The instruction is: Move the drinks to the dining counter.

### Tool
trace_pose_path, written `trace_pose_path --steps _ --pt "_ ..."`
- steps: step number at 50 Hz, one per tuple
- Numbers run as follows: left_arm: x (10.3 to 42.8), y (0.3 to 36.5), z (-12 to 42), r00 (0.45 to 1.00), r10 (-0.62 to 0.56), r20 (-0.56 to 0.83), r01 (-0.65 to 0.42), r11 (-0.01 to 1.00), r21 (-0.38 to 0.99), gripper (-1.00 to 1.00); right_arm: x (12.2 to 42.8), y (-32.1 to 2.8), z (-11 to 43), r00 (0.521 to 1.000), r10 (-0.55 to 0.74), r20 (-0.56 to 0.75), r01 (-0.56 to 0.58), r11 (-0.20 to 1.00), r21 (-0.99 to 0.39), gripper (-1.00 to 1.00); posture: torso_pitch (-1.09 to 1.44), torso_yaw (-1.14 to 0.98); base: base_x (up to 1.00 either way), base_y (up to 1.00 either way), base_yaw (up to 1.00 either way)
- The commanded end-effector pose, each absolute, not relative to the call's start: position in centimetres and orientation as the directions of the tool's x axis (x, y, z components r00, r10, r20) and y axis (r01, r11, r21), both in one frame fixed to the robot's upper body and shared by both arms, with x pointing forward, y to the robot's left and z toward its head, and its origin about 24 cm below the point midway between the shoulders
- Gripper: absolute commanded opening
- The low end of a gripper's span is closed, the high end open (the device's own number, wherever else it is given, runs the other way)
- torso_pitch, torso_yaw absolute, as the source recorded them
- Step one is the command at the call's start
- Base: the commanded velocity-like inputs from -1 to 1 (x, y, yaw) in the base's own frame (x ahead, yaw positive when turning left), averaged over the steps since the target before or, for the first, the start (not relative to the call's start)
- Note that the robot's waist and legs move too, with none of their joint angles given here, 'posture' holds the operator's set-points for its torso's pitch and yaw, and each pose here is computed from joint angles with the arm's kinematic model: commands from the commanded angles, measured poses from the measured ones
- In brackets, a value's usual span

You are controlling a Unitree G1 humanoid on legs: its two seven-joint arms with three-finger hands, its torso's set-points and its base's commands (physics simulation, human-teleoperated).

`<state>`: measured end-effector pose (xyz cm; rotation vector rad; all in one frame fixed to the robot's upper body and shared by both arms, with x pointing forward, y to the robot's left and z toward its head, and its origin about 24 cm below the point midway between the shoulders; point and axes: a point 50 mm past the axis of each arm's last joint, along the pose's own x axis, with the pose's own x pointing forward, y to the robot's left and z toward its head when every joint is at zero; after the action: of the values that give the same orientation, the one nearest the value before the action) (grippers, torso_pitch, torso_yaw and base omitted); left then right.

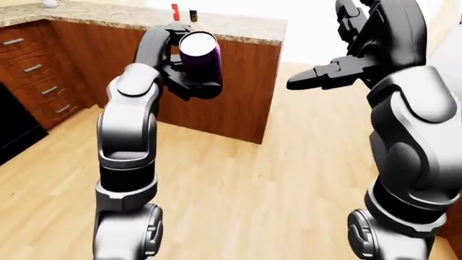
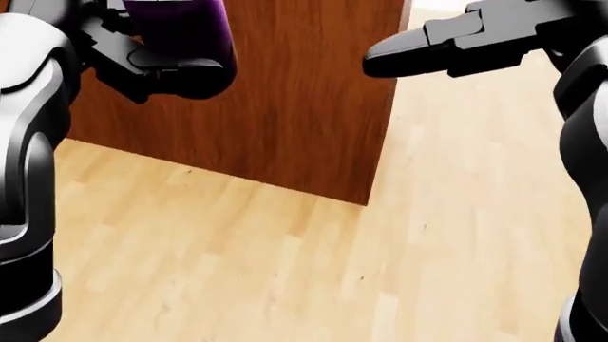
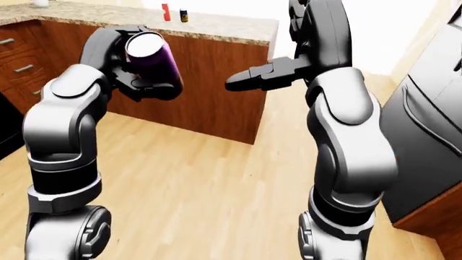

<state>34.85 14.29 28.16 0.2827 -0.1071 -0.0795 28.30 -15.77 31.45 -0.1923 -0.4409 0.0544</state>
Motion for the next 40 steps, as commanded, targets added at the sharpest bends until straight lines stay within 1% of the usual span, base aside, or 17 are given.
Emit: trace_pose_path --steps 1,9,14,23,25,30,40 --pt "34.42 13.96 29.74 0.980 -0.106 0.168 0.054 0.955 0.291 -1.00 27.94 -16.09 32.28 0.885 0.075 0.459 0.016 0.981 -0.192 1.00 0.00 0.00 0.92 0.41 0.00" --pt "34.41 13.68 29.63 0.980 -0.113 0.165 0.060 0.954 0.294 -1.00 28.11 -16.62 32.32 0.887 0.049 0.460 0.043 0.981 -0.187 1.00 0.00 0.00 0.93 0.35 0.00" --pt "34.43 13.68 29.74 0.979 -0.114 0.166 0.061 0.953 0.295 -1.00 28.11 -16.82 32.42 0.887 0.034 0.460 0.059 0.981 -0.185 1.00 0.00 0.00 0.71 0.00 0.00" --pt "34.27 13.73 29.86 0.979 -0.115 0.170 0.061 0.954 0.292 -1.00 28.01 -16.83 32.66 0.883 0.024 0.469 0.066 0.982 -0.175 1.00 0.00 0.00 0.06 0.00 0.00" --pt "34.28 13.76 29.86 0.979 -0.115 0.171 0.061 0.955 0.292 -1.00 27.98 -16.81 32.67 0.885 0.028 0.464 0.053 0.986 -0.161 1.00 0.00 0.00 0.00 0.00 0.00" --pt "34.22 13.67 30.06 0.978 -0.116 0.173 0.061 0.954 0.294 -1.00 27.95 -16.70 32.66 0.889 0.045 0.455 0.019 0.991 -0.133 1.00 0.00 0.00 0.00 0.00 -0.88" --pt "34.24 13.58 30.21 0.977 -0.119 0.174 0.063 0.953 0.298 -1.00 27.93 -16.67 32.66 0.888 0.045 0.458 0.018 0.991 -0.133 1.00 0.00 0.00 0.00 0.00 -1.00"
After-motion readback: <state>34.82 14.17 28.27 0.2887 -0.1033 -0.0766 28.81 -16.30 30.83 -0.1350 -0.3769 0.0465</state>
